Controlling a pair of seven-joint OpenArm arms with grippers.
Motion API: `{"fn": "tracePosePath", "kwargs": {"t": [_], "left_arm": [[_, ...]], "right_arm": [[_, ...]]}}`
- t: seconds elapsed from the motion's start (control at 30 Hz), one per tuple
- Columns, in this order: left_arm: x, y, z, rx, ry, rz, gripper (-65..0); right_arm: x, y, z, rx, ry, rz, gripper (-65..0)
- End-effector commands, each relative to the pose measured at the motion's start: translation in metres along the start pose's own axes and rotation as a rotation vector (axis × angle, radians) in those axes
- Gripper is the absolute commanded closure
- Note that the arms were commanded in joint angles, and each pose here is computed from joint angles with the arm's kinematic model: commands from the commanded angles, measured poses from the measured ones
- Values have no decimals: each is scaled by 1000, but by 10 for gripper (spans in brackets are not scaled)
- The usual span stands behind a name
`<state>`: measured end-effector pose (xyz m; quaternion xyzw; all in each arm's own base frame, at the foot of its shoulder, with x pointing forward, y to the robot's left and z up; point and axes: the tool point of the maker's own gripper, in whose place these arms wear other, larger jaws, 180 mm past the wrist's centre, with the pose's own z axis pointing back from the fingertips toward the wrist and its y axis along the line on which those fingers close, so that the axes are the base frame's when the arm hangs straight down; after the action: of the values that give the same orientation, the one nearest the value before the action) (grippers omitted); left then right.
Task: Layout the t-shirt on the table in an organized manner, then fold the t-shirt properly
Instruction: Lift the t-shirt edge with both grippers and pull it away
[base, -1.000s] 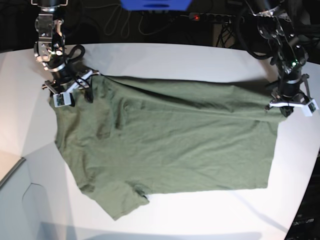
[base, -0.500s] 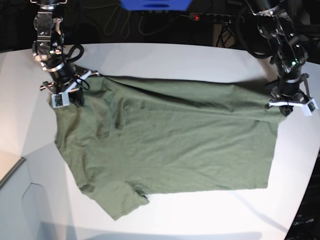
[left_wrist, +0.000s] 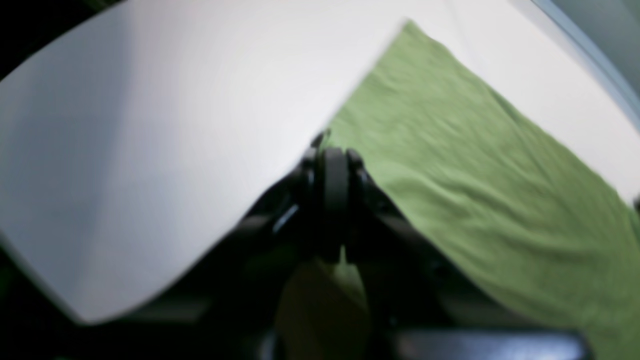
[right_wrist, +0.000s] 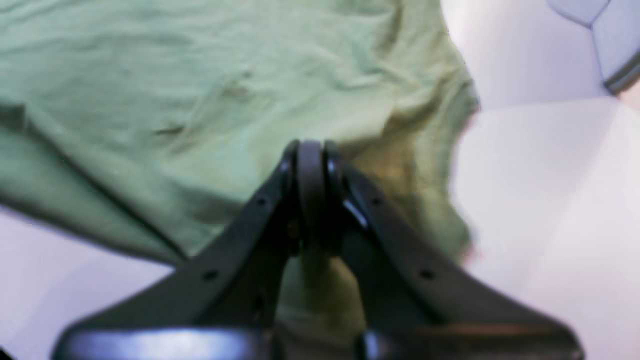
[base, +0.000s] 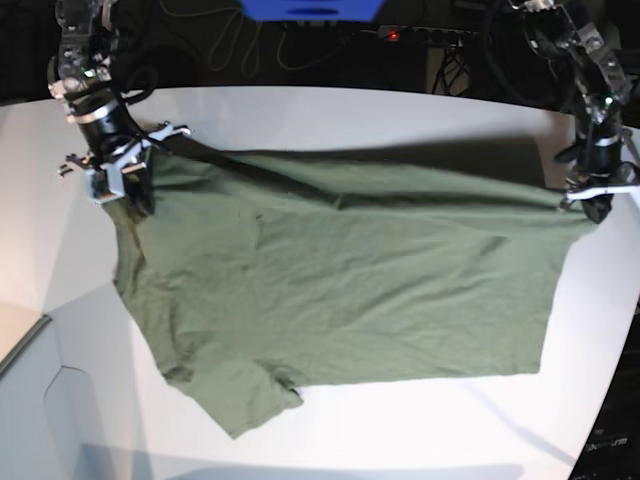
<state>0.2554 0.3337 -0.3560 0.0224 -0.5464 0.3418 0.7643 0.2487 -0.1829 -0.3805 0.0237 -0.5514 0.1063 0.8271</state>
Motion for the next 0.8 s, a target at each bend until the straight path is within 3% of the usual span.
{"fn": "tracePosePath", "kwargs": {"t": [0.0,0.17,0.27,0.47,0.6,0.77], "left_arm": [[16,1,1,-11,-53,3,-1],[2,12,5,3,-19,40,-1],[-11,20,6,21,13,51,-1],[-25,39,14,69,36,94,-1],[-27,54,25,86,27,202,-1],[-47,68,27,119,75,227,-1]], "right_arm": [[17,-6,5,-24,-68,-12,0],[22,-31,39,-184,-192,-94,0],[14,-29,58,-213,-220,-114,0],[-12,-13,87,-241,-232,-182,0],[-58,-4,92,-254,-159,-257,0],[-84,-2,92,-262,-132,-300,0]]}}
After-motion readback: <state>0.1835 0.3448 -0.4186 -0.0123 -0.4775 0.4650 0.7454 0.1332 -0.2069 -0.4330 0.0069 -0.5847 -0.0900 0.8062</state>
